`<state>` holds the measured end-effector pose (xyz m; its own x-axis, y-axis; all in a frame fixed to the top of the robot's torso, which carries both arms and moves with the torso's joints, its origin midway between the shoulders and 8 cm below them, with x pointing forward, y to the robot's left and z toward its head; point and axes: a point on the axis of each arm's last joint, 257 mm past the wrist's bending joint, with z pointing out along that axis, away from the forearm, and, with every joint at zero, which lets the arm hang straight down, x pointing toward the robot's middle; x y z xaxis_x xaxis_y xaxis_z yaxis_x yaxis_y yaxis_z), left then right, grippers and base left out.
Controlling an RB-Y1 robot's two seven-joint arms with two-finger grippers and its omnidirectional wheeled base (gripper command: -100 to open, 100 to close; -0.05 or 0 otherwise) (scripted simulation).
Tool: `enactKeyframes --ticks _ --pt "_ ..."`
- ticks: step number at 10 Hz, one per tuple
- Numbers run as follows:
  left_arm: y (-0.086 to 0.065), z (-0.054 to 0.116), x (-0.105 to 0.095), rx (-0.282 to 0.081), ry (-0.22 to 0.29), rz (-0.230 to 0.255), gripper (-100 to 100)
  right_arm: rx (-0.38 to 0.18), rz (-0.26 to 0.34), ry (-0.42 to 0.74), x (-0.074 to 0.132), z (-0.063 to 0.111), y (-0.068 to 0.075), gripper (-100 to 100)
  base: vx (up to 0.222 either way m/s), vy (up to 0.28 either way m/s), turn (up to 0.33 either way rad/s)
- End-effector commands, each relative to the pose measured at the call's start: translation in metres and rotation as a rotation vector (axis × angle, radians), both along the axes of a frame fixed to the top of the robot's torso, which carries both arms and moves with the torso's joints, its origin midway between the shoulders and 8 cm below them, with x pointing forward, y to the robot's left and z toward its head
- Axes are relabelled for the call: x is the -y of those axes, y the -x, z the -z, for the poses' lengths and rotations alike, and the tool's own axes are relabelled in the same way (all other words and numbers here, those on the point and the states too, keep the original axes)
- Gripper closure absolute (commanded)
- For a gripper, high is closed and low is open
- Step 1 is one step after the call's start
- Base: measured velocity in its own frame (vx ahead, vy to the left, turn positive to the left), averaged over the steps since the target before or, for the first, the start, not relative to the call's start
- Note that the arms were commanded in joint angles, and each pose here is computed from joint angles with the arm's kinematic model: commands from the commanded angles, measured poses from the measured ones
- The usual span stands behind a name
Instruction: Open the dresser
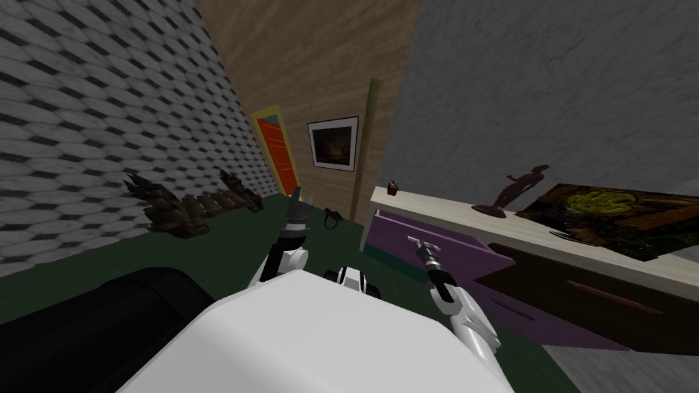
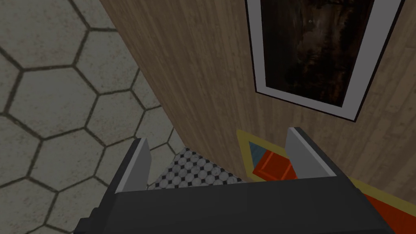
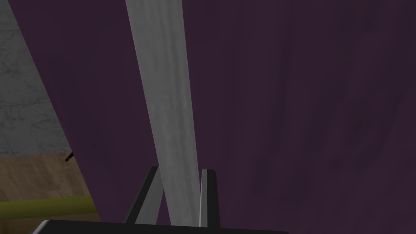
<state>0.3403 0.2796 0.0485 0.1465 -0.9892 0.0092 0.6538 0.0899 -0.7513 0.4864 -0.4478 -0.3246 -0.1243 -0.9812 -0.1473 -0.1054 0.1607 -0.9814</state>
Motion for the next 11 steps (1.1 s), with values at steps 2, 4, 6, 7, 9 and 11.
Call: enactKeyframes --ticks 2,4,6,7,9,11 --pt "0.0 0.0 0.0 0.0 0.0 0.0 0 0.008 0.151 0.029 0.092 -0.014 0.017 100 -0.16 0.064 0.373" --pt "0.0 0.0 0.0 0.0 0.0 0.0 0 -0.001 0.187 -0.021 0.102 -0.002 0.026 100 -0.108 0.051 0.276" --pt "0.0 0.0 0.0 0.0 0.0 0.0 0 0.022 0.276 -0.027 0.15 -0.015 0.039 100 -0.116 0.096 0.352" --pt "0.0 0.0 0.0 0.0 0.0 0.0 0 0.022 0.276 -0.027 0.15 -0.015 0.039 100 -0.075 0.012 0.115" --pt "0.0 0.0 0.0 0.0 0.0 0.0 0 0.05 0.367 -0.037 0.195 -0.029 0.055 100 -0.127 0.084 0.349" --pt "0.0 0.0 0.0 0.0 0.0 0.0 0 0.038 0.379 -0.032 0.2 -0.028 0.06 100 -0.037 0.02 0.042"
